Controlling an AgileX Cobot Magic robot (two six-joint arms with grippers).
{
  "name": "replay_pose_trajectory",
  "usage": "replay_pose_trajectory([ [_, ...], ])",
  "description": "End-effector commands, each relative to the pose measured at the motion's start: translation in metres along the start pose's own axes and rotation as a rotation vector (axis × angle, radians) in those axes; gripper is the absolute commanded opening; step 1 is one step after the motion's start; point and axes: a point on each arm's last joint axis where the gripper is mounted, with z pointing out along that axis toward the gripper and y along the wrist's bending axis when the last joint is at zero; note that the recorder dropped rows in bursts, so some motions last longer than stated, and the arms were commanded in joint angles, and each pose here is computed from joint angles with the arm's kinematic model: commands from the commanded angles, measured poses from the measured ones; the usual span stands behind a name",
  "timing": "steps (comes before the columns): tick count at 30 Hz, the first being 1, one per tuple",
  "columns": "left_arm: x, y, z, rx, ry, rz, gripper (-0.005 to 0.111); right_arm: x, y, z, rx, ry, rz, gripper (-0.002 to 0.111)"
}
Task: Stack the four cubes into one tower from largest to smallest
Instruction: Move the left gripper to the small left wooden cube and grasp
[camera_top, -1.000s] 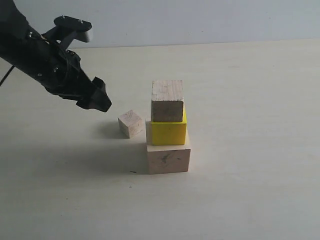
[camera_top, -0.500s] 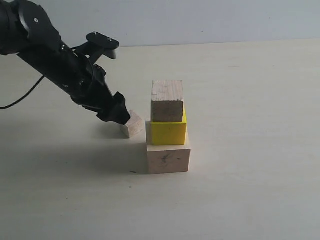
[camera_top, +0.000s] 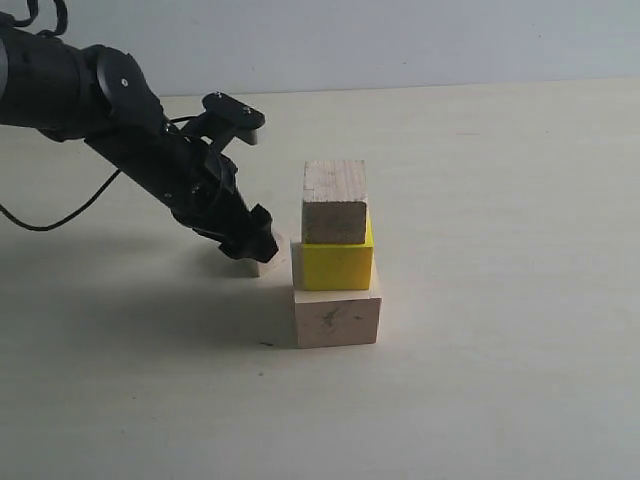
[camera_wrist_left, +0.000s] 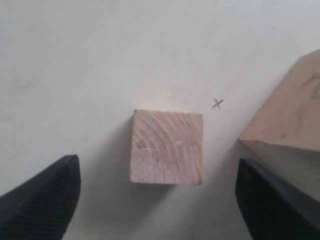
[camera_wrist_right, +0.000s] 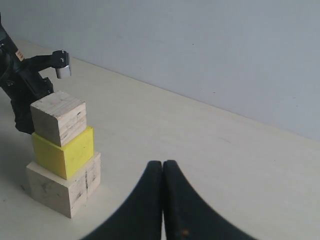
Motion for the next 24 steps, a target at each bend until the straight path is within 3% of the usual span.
replay_pose_trajectory([
  [1, -0.006, 0.002, 0.006, -0.014, -0.020, 0.008, 0.079, 0.000, 0.000, -0.001, 0.006, -0.016, -0.008, 0.000],
  [17, -0.002, 0.007, 0.025, -0.008, 0.016, 0.020, 0.073, 0.000, -0.001, -0.001, 0.015, -0.015, -0.019, 0.000],
  [20, -0.002, 0.007, 0.025, -0.008, 0.016, 0.027, 0.053, 0.000, -0.001, -0.001, 0.015, -0.015, -0.019, 0.000],
  [24, -0.003, 0.007, 0.024, -0.010, 0.013, 0.027, 0.009, 0.000, -0.001, -0.001, 0.015, -0.015, -0.019, 0.000],
])
